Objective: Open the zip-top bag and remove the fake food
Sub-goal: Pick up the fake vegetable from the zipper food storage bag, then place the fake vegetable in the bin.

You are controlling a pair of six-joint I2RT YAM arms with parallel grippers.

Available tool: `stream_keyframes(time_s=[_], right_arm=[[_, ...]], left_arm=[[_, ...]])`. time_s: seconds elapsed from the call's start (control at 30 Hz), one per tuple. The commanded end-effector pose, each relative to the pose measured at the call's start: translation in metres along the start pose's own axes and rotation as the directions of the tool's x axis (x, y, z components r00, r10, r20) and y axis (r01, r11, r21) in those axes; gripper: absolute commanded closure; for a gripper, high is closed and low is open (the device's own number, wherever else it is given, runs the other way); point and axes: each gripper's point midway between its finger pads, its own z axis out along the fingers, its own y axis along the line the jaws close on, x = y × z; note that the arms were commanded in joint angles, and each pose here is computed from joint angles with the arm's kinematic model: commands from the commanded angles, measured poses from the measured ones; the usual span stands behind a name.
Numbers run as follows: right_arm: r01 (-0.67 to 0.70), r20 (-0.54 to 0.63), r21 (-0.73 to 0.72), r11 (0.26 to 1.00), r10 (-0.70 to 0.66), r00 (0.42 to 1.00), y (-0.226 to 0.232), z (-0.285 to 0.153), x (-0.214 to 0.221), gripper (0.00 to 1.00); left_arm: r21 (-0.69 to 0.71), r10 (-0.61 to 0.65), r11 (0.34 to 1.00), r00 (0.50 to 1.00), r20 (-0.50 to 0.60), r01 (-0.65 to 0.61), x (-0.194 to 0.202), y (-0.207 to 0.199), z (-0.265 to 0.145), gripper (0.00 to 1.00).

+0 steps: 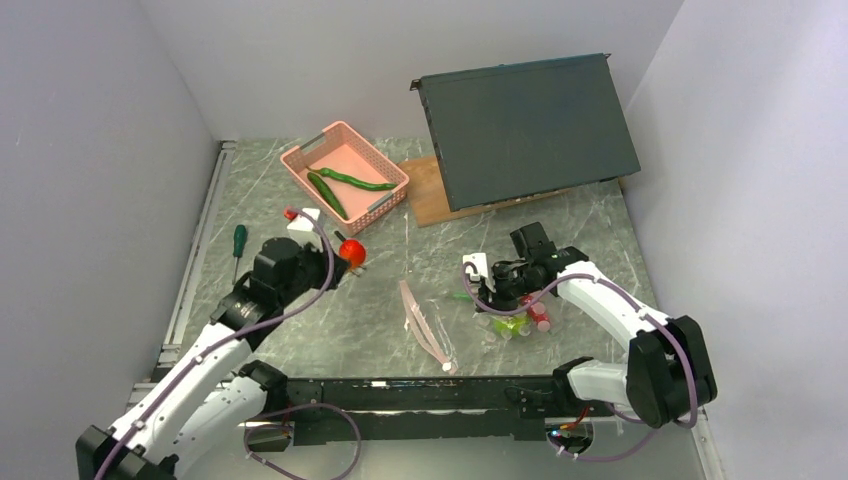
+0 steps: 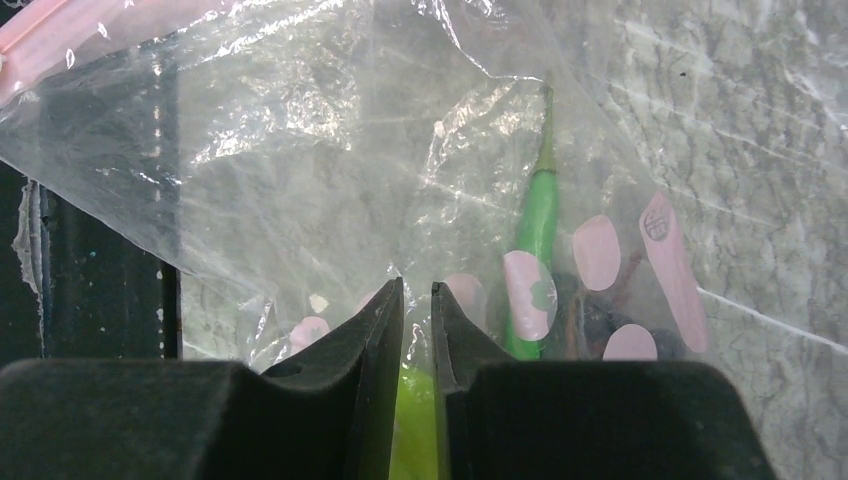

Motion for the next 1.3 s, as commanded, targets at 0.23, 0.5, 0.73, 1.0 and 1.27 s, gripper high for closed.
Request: stream_keyframes(time_s=[0.23, 0.5, 0.73, 1.0, 1.27], right_arm=[[0.092, 0.035, 0.037, 0.995, -0.093, 0.995, -0.006, -0.014, -0.020, 0.80], [0.111, 0.028, 0.051, 0.993, -0.112, 0.993, -0.007, -0.015, -0.019, 0.78], [0.119, 0.019, 0.055, 0.991, -0.120, 0.993, -0.007, -0.016, -0.017, 0.78], [0.123, 0.010, 0.057, 0.991, -0.123, 0.992, -0.007, -0.015, -0.015, 0.77], [0.122, -0.002, 0.051, 0.991, -0.122, 0.993, -0.007, -0.013, -0.011, 0.77]], left_arm=[[-0.127, -0.024, 0.990, 0.978, 0.209, 0.052, -0.114, 0.048, 0.035, 1.00], [-0.214, -0.022, 0.975, 0.986, 0.164, 0.058, -0.145, 0.091, 0.080, 1.00], [-0.217, -0.040, 0.974, 0.995, 0.089, 0.058, -0.153, 0.107, 0.116, 1.00], [-0.216, -0.086, 0.973, 0.996, -0.032, 0.078, -0.137, 0.124, 0.157, 1.00], [-0.207, -0.130, 0.973, 0.985, -0.110, 0.105, -0.120, 0.136, 0.180, 0.75]])
